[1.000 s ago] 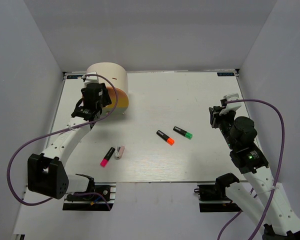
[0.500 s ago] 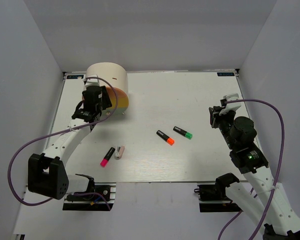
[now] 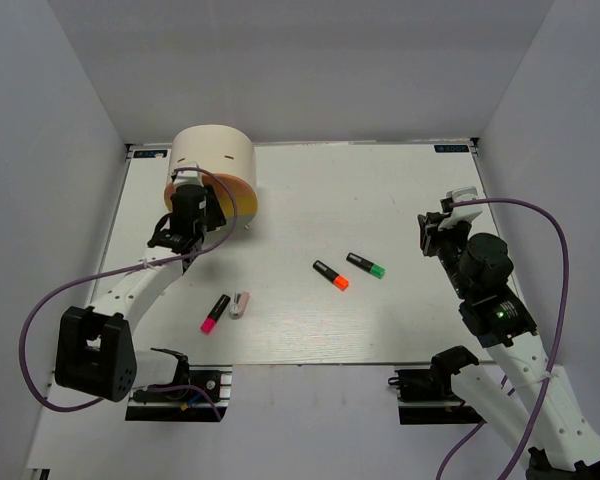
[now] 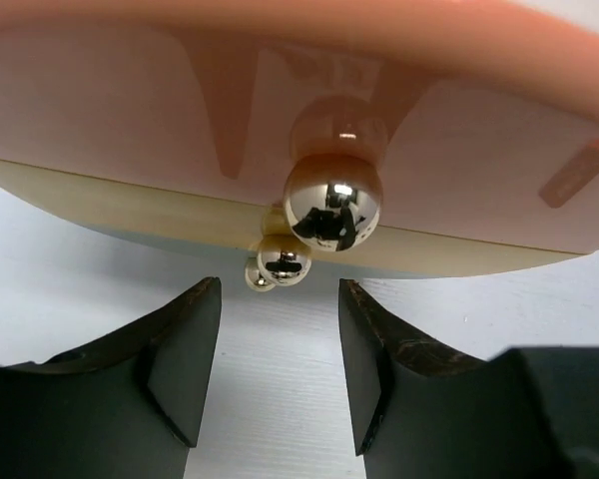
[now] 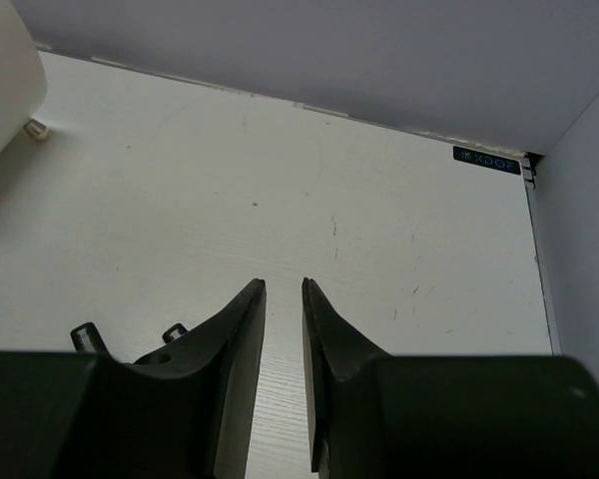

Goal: Sort the stationery into containers
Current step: Open the drawer in the storage box.

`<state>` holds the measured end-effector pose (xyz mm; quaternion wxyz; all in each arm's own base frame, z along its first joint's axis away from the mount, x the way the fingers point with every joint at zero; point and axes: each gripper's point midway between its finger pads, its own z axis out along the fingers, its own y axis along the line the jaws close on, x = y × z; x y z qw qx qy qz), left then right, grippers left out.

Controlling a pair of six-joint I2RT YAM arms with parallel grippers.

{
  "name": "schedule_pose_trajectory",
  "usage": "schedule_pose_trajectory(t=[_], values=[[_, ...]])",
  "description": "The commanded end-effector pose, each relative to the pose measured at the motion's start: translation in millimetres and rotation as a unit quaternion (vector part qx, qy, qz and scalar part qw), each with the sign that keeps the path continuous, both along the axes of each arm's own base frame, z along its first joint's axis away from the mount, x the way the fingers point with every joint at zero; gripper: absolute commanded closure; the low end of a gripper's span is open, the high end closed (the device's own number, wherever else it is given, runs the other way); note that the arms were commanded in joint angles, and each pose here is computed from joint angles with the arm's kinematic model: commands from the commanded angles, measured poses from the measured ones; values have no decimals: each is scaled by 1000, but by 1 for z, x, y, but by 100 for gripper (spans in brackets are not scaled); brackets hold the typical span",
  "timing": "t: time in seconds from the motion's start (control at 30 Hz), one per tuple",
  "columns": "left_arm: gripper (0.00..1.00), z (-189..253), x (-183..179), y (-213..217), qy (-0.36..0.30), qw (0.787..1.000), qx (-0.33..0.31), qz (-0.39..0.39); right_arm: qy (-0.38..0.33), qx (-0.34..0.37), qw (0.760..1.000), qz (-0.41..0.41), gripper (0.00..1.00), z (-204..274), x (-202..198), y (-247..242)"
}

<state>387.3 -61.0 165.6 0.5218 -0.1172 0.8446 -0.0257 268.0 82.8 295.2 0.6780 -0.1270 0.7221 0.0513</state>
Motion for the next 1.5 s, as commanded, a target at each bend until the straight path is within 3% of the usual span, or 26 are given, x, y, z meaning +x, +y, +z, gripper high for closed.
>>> schedule_pose_trajectory(t=[0.0, 1.47], values=[[40, 13, 5, -6, -39, 999, -30, -6, -26, 8, 1000, -5, 72, 12, 1, -1], [54, -13, 10, 4, -62, 997, -33, 23, -31, 1, 1000, -1, 72, 11, 1, 3]])
